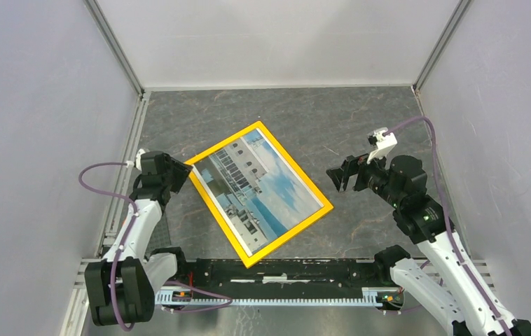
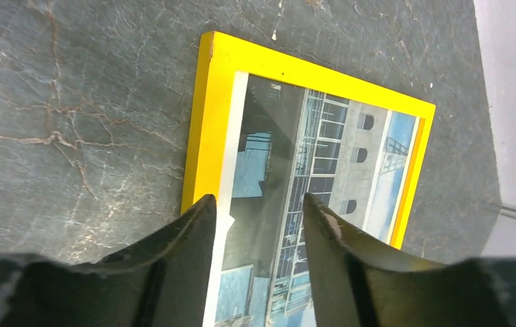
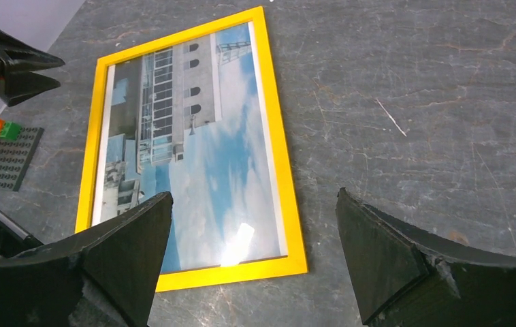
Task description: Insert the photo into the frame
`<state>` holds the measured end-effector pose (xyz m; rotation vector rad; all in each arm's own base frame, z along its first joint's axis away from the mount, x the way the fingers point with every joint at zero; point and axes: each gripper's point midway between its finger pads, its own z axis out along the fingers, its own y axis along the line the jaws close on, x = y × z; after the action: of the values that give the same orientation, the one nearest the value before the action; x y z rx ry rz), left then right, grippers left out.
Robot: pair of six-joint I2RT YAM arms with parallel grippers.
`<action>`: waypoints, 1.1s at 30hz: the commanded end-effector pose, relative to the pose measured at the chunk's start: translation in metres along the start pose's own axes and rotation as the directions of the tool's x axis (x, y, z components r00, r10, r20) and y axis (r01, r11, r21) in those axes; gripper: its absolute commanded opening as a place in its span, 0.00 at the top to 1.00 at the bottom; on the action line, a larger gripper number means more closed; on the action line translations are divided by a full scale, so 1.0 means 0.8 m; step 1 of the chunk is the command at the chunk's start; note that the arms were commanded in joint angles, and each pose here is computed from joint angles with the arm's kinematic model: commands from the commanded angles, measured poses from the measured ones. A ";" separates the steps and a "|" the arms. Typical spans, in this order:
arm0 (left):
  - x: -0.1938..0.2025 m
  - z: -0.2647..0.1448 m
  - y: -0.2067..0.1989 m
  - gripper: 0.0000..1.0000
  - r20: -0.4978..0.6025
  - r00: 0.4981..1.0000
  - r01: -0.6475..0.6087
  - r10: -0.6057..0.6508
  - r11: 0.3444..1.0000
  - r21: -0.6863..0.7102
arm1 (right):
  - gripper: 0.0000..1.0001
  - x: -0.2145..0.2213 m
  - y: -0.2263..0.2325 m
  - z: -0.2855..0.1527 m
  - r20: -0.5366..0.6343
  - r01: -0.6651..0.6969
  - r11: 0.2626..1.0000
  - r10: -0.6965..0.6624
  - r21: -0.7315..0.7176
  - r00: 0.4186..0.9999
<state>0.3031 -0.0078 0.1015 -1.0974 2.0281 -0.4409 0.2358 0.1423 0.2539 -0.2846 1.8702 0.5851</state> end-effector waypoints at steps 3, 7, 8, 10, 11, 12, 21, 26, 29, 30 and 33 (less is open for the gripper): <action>-0.041 -0.025 -0.026 0.30 0.092 0.994 -0.065 0.064 0.998 0.010 | 0.04 -0.043 -0.004 -0.025 0.058 0.064 0.996 -0.067 0.059 0.996; -0.054 -0.064 -0.073 0.20 0.101 0.986 -0.147 0.134 0.979 0.140 | 0.02 -0.062 -0.011 -0.045 0.057 0.090 0.989 -0.097 0.118 0.994; -0.059 -0.081 -0.094 0.17 0.102 0.982 -0.176 0.158 0.964 0.201 | 0.02 -0.070 -0.011 -0.052 0.067 0.097 0.987 -0.106 0.127 0.992; -0.063 -0.121 -0.137 0.13 0.109 0.968 -0.248 0.224 0.911 0.330 | 0.02 -0.083 -0.010 -0.064 0.075 0.114 0.983 -0.125 0.143 0.989; -0.064 -0.147 -0.162 0.11 0.122 0.956 -0.293 0.267 0.862 0.413 | 0.02 -0.089 -0.016 -0.071 0.074 0.119 0.977 -0.134 0.177 0.988; -0.063 -0.170 -0.181 0.06 0.136 0.943 -0.331 0.304 0.814 0.477 | 0.02 -0.098 -0.016 -0.079 0.079 0.129 0.973 -0.146 0.189 0.986; -0.043 -0.372 -0.311 0.00 0.318 0.840 -0.480 0.440 0.327 0.814 | 0.02 -0.158 -0.019 -0.164 0.194 0.137 0.943 -0.202 0.304 0.960; -0.044 -0.462 -0.343 0.00 0.440 0.809 -0.519 0.390 0.124 0.846 | 0.02 -0.192 -0.012 -0.207 0.295 0.114 0.938 -0.217 0.327 0.930; -0.045 -0.487 -0.348 0.00 0.447 0.822 -0.501 0.353 0.077 0.862 | 0.02 -0.206 -0.011 -0.224 0.346 0.097 0.935 -0.221 0.342 0.912; -0.047 -0.492 -0.347 0.00 0.456 0.823 -0.506 0.338 0.070 0.860 | 0.02 -0.209 -0.010 -0.227 0.359 0.094 0.935 -0.222 0.342 0.906; -0.048 -0.500 -0.346 0.00 0.472 0.819 -0.517 0.325 0.061 0.854 | 0.02 -0.214 -0.010 -0.229 0.384 0.081 0.936 -0.218 0.342 0.897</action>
<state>0.1772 -0.1534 0.5265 0.2785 1.3521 -1.0538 0.1564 0.0335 0.4473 -0.1113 1.5293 0.2255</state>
